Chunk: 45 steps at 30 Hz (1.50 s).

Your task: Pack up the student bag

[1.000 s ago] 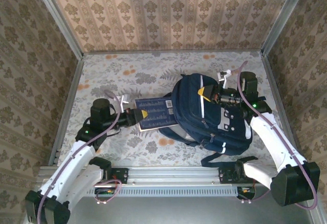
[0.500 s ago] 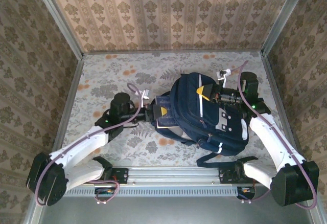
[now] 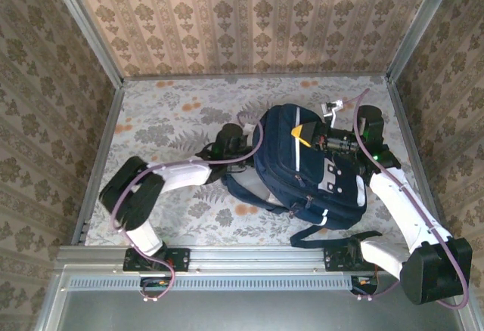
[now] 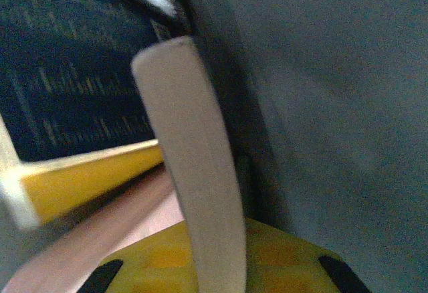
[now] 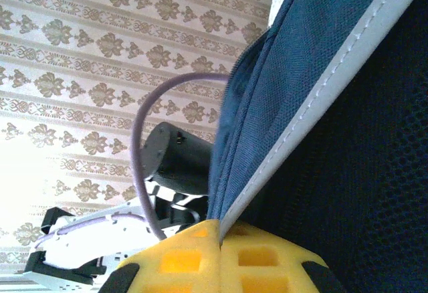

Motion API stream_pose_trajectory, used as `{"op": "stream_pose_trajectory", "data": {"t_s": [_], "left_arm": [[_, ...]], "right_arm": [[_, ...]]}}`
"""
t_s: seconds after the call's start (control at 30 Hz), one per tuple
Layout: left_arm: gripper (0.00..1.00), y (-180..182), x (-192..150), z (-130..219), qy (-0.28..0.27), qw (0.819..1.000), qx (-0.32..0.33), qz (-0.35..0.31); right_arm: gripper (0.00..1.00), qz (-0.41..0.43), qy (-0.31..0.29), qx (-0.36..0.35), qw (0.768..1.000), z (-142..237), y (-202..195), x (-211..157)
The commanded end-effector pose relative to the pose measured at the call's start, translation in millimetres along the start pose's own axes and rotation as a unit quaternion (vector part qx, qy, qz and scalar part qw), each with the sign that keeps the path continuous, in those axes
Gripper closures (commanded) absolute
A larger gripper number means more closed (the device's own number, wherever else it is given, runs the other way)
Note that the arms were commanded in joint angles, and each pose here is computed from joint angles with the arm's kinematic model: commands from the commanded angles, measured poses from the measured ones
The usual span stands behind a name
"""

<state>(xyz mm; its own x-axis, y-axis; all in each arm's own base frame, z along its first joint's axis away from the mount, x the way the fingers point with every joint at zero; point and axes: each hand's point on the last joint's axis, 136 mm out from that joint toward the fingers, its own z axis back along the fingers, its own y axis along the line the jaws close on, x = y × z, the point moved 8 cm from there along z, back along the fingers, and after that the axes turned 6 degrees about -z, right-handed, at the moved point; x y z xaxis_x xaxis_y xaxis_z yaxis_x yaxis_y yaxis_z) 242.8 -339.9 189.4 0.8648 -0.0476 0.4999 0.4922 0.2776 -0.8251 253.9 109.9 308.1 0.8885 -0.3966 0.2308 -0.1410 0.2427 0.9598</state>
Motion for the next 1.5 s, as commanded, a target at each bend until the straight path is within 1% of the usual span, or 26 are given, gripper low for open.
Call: {"op": "stream_pose_trajectory", "data": {"t_s": [0.0, 0.03, 0.07, 0.13, 0.2, 0.3, 0.57, 0.63, 0.7, 0.77, 0.93, 1.0, 1.07, 1.1, 1.23, 1.3, 1.37, 1.43, 1.47], "left_arm": [[0.67, -17, 11, -22, -0.020, 0.999, -0.043, -0.010], [0.59, -14, 10, -24, -0.020, 0.999, -0.042, -0.005], [0.54, -13, 9, -24, -0.022, 0.999, -0.039, -0.003], [0.47, -11, 7, -14, -0.029, 0.999, -0.025, -0.003], [0.43, -8, 7, 2, -0.041, 0.999, -0.006, -0.002], [0.41, -4, 6, 24, -0.051, 0.999, 0.012, 0.000], [0.39, 5, -9, 83, -0.079, 0.994, 0.068, 0.006], [0.39, 5, -15, 100, -0.075, 0.991, 0.107, 0.003], [0.39, 1, -20, 120, -0.074, 0.984, 0.162, -0.013], [0.39, -4, -24, 139, -0.083, 0.976, 0.200, -0.025], [0.41, -10, -35, 182, -0.123, 0.960, 0.251, -0.026], [0.43, -13, -40, 196, -0.135, 0.954, 0.267, -0.025], [0.45, -16, -45, 204, -0.138, 0.951, 0.274, -0.028], [0.45, -17, -48, 206, -0.137, 0.952, 0.271, -0.028], [0.47, -18, -59, 209, -0.121, 0.957, 0.262, -0.021], [0.47, -16, -65, 210, -0.115, 0.957, 0.265, -0.014], [0.47, -14, -70, 212, -0.114, 0.957, 0.265, -0.012], [0.48, -12, -74, 213, -0.113, 0.957, 0.267, -0.011], [0.48, -11, -75, 214, -0.112, 0.956, 0.269, -0.009]], "right_arm": [[1.00, 0.092, 0.014, 0.073, 0.993, 7, 39, -2], [1.00, 0.090, 0.014, 0.071, 0.993, 7, 38, -2], [1.00, 0.091, 0.012, 0.069, 0.993, 7, 37, -2], [1.00, 0.093, 0.006, 0.061, 0.994, 7, 35, -2], [1.00, 0.092, 0.001, 0.055, 0.994, 8, 33, -1], [1.00, 0.088, -0.010, 0.045, 0.995, 9, 29, 2], [1.00, 0.079, -0.026, 0.021, 0.996, 9, 18, 5], [1.00, 0.073, -0.029, 0.011, 0.997, 7, 13, 7], [1.00, 0.064, -0.030, -0.005, 0.998, 4, 5, 9], [1.00, 0.053, -0.030, -0.021, 0.998, -2, -4, 13], [1.00, 0.051, -0.025, -0.068, 0.996, -29, -19, 16], [1.00, 0.056, -0.025, -0.110, 0.992, -48, -27, 13], [1.00, 0.045, -0.036, -0.167, 0.984, -69, -39, 11], [1.00, 0.030, -0.054, -0.195, 0.979, -78, -44, 12], [1.00, -0.004, -0.117, -0.214, 0.970, -107, -60, 13], [1.00, -0.001, -0.136, -0.215, 0.967, -123, -57, 13], [1.00, 0.005, -0.135, -0.218, 0.967, -138, -54, 14], [1.00, 0.015, -0.115, -0.208, 0.971, -156, -51, 18], [1.00, 0.018, -0.095, -0.201, 0.975, -166, -51, 20]]}}
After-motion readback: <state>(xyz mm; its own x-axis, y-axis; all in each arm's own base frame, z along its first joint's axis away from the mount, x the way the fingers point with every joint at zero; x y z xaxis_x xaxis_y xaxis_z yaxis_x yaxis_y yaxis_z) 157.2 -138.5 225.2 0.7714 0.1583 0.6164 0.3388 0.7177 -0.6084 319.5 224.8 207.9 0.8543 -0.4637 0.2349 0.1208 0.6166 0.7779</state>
